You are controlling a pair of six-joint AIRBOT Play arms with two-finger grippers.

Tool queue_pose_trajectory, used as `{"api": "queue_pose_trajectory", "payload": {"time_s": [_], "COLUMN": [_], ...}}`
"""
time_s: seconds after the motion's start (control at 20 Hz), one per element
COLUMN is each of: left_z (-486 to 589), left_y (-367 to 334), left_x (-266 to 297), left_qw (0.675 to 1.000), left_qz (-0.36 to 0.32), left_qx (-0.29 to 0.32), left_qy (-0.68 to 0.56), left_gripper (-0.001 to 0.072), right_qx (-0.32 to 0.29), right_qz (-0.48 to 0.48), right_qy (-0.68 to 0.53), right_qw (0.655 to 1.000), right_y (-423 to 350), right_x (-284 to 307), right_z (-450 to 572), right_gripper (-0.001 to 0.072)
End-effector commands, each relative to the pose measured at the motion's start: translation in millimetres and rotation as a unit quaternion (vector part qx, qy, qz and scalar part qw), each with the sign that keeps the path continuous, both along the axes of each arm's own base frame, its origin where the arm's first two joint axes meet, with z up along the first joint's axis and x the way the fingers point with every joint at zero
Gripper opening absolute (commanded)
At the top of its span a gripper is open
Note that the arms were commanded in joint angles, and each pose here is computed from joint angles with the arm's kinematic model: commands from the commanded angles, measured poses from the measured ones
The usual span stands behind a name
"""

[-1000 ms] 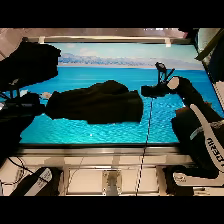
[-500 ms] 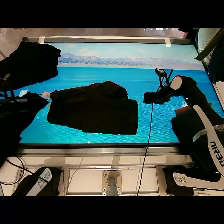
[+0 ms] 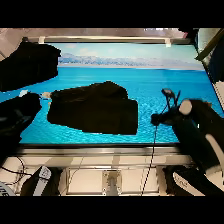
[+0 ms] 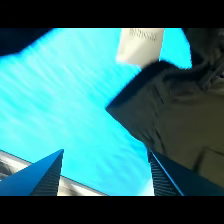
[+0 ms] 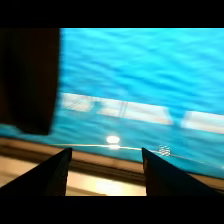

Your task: Fold the clothes and pants, and hang the long-sleeved shirts on hangers.

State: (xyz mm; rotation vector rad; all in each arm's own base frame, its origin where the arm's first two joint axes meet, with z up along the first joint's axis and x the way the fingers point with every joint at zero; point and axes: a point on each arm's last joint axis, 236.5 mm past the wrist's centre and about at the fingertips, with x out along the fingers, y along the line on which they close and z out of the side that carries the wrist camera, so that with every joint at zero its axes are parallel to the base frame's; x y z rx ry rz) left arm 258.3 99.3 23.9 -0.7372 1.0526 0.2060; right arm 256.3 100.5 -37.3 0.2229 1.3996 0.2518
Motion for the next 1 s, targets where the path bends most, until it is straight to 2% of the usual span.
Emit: {"api": "queue_pose_trajectory", "payload": {"time_s": [0.0, 0.05, 0.3, 0.65, 0.7, 0.8, 0.85, 0.9, 0.95], "left_z": [-28, -41, -64, -90, -90, -91, -91, -91, -91], "left_y": [-33, -42, -74, -109, -108, -103, -100, -99, -99], "left_x": [14, 17, 42, 51, 52, 55, 57, 58, 58], "left_qw": [0.99, 0.987, 0.979, 0.981, 0.981, 0.982, 0.983, 0.983, 0.985], "left_qz": [0.059, 0.063, 0.068, 0.031, 0.033, 0.04, 0.044, 0.046, 0.037], "left_qx": [-0.125, -0.142, -0.189, -0.192, -0.191, -0.182, -0.178, -0.175, -0.169], "left_qy": [-0.035, -0.031, -0.031, 0.004, 0.003, -0.003, -0.006, -0.008, -0.012], "left_gripper": [0.0608, 0.0608, 0.0608, 0.0605, 0.0578, 0.0453, 0.0412, 0.0272, 0.0053], "right_qx": [0.191, 0.21, 0.203, 0.189, 0.189, 0.189, 0.189, 0.189, 0.19], "right_qz": [-0.072, -0.068, -0.016, -0.014, -0.014, -0.014, -0.014, -0.015, -0.017], "right_qy": [-0.042, -0.041, -0.046, -0.058, -0.059, -0.059, -0.059, -0.06, -0.058], "right_qw": [0.978, 0.974, 0.978, 0.98, 0.98, 0.98, 0.98, 0.98, 0.98], "right_y": [69, 79, 94, 90, 90, 90, 90, 90, 90], "right_x": [-10, -13, -26, -22, -22, -22, -21, -21, -21], "right_z": [8, 10, 9, 6, 6, 6, 6, 6, 6], "right_gripper": [0.0484, 0.0484, 0.0484, 0.0483, 0.0483, 0.0483, 0.0483, 0.0483, 0.0483]}}
